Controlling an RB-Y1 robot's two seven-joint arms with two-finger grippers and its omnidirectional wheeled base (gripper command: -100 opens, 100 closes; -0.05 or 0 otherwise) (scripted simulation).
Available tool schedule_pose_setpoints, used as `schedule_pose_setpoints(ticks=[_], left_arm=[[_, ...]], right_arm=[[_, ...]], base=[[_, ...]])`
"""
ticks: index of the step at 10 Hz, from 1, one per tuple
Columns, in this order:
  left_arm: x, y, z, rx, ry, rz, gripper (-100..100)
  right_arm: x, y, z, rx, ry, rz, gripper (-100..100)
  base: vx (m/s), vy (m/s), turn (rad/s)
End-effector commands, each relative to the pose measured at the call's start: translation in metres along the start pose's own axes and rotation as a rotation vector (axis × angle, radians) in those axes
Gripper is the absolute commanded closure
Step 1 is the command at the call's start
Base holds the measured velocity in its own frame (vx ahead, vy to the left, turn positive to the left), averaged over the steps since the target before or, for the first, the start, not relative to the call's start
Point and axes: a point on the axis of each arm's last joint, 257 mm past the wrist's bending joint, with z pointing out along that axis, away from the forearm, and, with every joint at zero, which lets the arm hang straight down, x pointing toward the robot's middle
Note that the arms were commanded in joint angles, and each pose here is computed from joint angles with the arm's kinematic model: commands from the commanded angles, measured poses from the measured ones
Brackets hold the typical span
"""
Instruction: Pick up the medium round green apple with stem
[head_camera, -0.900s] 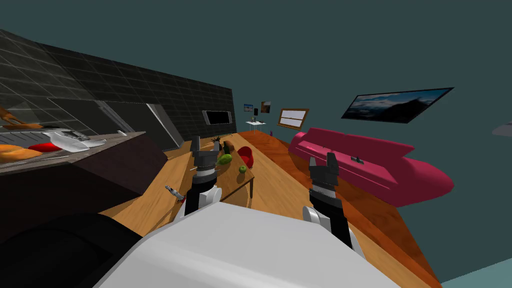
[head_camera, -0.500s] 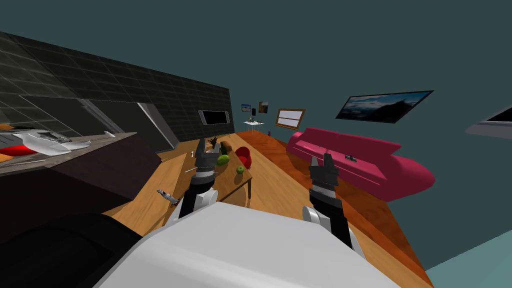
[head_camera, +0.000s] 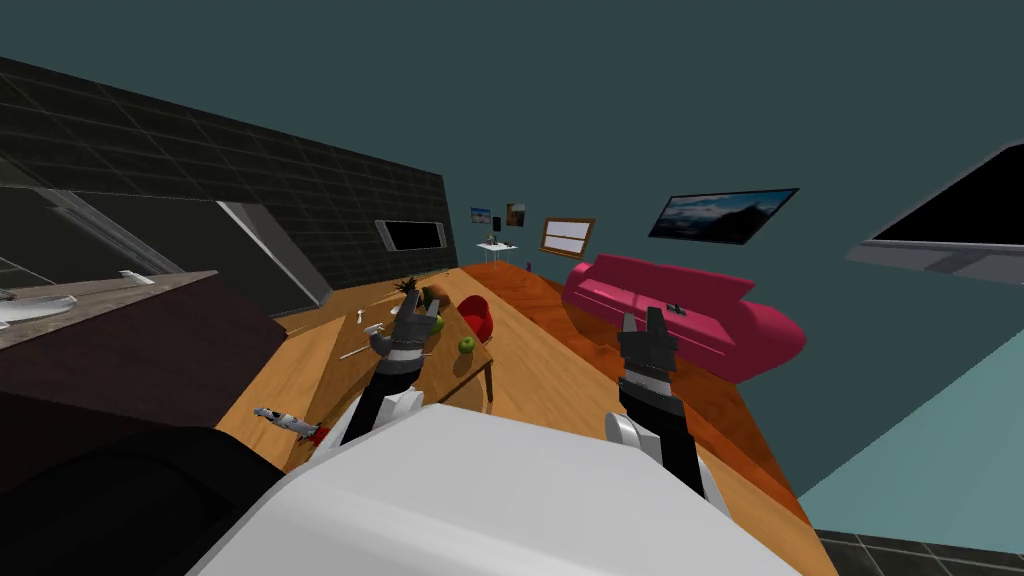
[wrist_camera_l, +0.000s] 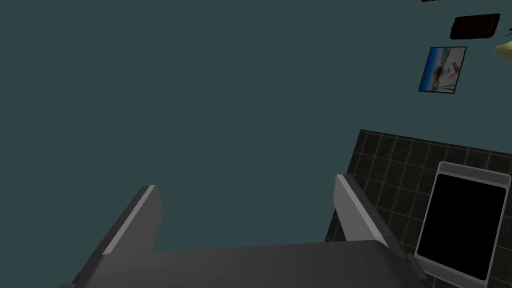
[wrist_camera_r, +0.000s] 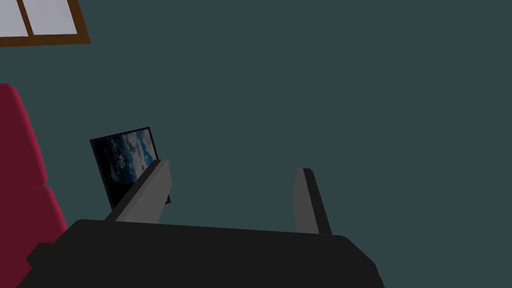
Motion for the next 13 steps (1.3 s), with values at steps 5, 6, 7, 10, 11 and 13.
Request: schedule_pose_setpoints(ticks=[5, 6, 7, 10, 11, 13], left_arm=[[-0.052, 0.078, -0.06, -0.286, -0.058, 0.006, -100], [-0.064, 0.091, -0.075, -0.344, -0.08, 0.005, -100], [-0.064, 0.091, -0.075, -0.344, -0.08, 0.005, -100], [-0.101, 0.129, -0.132, -0.524, -0.165, -0.004, -100], [-0.114, 0.139, -0.154, -0.586, -0.199, -0.009, -100], [-0.138, 0.157, -0.202, -0.708, -0.274, -0.019, -100]], right_arm=[[0.0, 0.0, 0.0, 0.0, 0.0, 0.0, 0], [0.0, 0.0, 0.0, 0.0, 0.0, 0.0, 0], [0.0, 0.0, 0.0, 0.0, 0.0, 0.0, 0], [0.0, 0.0, 0.0, 0.0, 0.0, 0.0, 0], [0.0, 0.0, 0.0, 0.0, 0.0, 0.0, 0], [0.0, 0.0, 0.0, 0.0, 0.0, 0.0, 0]], base=[[0.095, -0.101, -0.223], [0.14, -0.097, -0.207], [0.078, -0.065, -0.049], [0.081, -0.059, -0.223], [0.109, -0.086, -0.264], [0.137, -0.065, -0.243]])
